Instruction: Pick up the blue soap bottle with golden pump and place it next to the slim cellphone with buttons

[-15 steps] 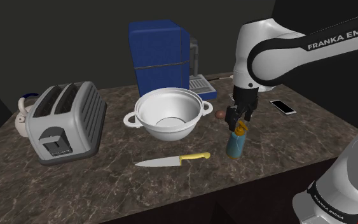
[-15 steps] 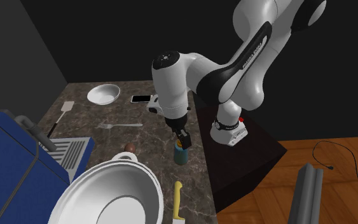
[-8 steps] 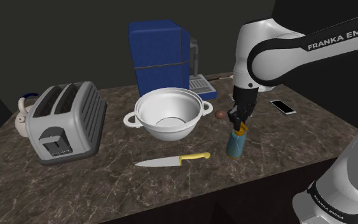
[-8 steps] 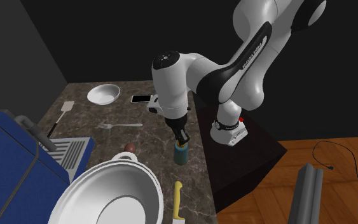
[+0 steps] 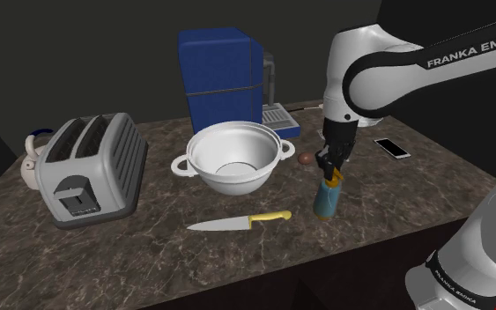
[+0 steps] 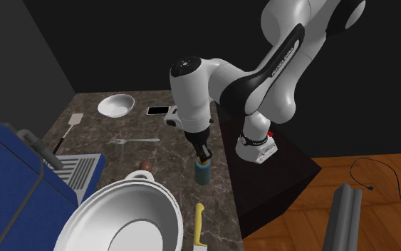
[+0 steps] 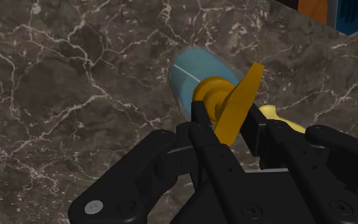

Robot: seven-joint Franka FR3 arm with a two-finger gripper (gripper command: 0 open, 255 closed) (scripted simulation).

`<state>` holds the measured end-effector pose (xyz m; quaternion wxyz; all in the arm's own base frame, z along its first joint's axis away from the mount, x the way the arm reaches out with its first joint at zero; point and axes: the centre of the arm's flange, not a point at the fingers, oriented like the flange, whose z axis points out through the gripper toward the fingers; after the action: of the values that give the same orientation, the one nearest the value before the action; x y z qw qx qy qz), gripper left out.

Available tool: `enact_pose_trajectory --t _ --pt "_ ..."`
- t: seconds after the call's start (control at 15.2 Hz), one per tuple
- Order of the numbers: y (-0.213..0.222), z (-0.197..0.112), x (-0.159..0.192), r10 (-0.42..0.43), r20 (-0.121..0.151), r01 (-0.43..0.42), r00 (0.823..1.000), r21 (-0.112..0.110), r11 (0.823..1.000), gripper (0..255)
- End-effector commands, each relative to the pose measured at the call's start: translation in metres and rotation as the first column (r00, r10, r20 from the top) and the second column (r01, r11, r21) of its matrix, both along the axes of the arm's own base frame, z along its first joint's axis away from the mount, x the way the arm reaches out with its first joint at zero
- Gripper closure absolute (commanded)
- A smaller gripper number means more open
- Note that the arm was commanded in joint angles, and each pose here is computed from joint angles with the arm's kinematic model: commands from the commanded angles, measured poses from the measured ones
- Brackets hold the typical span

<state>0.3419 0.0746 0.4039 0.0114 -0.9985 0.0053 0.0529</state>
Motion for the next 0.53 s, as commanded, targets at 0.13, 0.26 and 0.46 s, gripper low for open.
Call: enact_pose_trajectory --t 0.13,0.26,0.46 --pt "0.0 0.019 0.0 0.0 0.0 0.0 1.0 0.0 1.0 255" --pt "0.0 0.029 0.0 0.0 0.0 0.0 1.0 0.0 1.0 255" --pt "0.0 0.045 0.0 0.0 0.0 0.0 1.0 0.0 1.0 255"
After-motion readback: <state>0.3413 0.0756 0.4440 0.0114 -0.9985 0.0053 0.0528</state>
